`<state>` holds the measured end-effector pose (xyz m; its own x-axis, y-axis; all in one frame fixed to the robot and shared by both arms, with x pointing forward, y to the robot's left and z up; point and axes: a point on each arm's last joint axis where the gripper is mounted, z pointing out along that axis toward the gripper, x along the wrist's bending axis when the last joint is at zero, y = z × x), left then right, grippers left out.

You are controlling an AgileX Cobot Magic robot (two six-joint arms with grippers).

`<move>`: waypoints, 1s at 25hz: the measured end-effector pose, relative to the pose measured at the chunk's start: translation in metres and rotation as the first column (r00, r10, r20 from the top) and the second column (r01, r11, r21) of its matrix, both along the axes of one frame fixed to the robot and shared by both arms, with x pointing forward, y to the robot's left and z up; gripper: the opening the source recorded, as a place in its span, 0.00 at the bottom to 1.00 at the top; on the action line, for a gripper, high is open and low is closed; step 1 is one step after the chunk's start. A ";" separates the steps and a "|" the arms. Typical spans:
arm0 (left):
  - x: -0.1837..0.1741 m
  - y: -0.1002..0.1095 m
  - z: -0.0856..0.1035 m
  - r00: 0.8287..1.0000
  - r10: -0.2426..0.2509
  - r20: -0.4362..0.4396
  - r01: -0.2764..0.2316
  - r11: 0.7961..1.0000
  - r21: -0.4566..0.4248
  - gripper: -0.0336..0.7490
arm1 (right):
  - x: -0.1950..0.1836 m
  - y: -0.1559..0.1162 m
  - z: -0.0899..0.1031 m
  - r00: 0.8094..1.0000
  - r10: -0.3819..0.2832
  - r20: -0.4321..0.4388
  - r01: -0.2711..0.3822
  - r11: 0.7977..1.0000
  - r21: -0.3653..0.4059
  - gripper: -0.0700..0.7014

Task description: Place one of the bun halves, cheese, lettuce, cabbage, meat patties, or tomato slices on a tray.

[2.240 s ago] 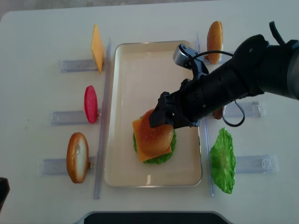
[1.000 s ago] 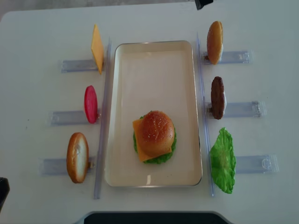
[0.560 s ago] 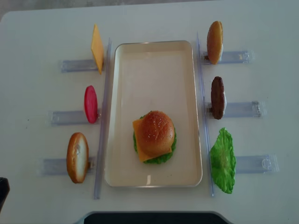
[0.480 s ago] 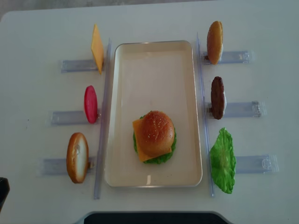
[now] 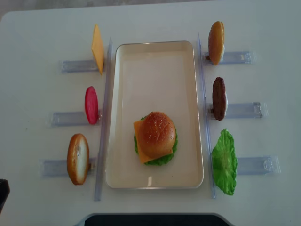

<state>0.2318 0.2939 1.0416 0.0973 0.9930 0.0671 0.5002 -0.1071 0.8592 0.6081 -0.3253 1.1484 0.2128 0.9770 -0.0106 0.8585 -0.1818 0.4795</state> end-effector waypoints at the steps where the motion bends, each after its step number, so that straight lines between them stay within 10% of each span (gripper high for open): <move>1: 0.000 0.000 0.000 1.000 0.000 0.000 0.000 1.000 0.000 0.04 | 0.000 0.000 0.000 1.000 0.000 0.000 0.000 1.000 -0.002 0.79; 7: 0.000 0.000 0.000 1.000 0.000 0.000 0.000 1.000 0.000 0.04 | -0.006 0.000 0.008 1.000 0.000 0.021 0.000 1.000 -0.010 0.79; 14: 0.000 0.000 0.000 1.000 0.000 0.000 0.000 1.000 0.000 0.04 | -0.056 0.011 0.069 0.981 0.031 0.194 -0.017 0.997 -0.074 0.79; 25: 0.000 0.000 0.000 1.000 0.000 0.000 0.000 1.000 0.000 0.04 | -0.196 0.029 0.162 0.832 0.120 0.541 -0.081 0.992 -0.096 0.79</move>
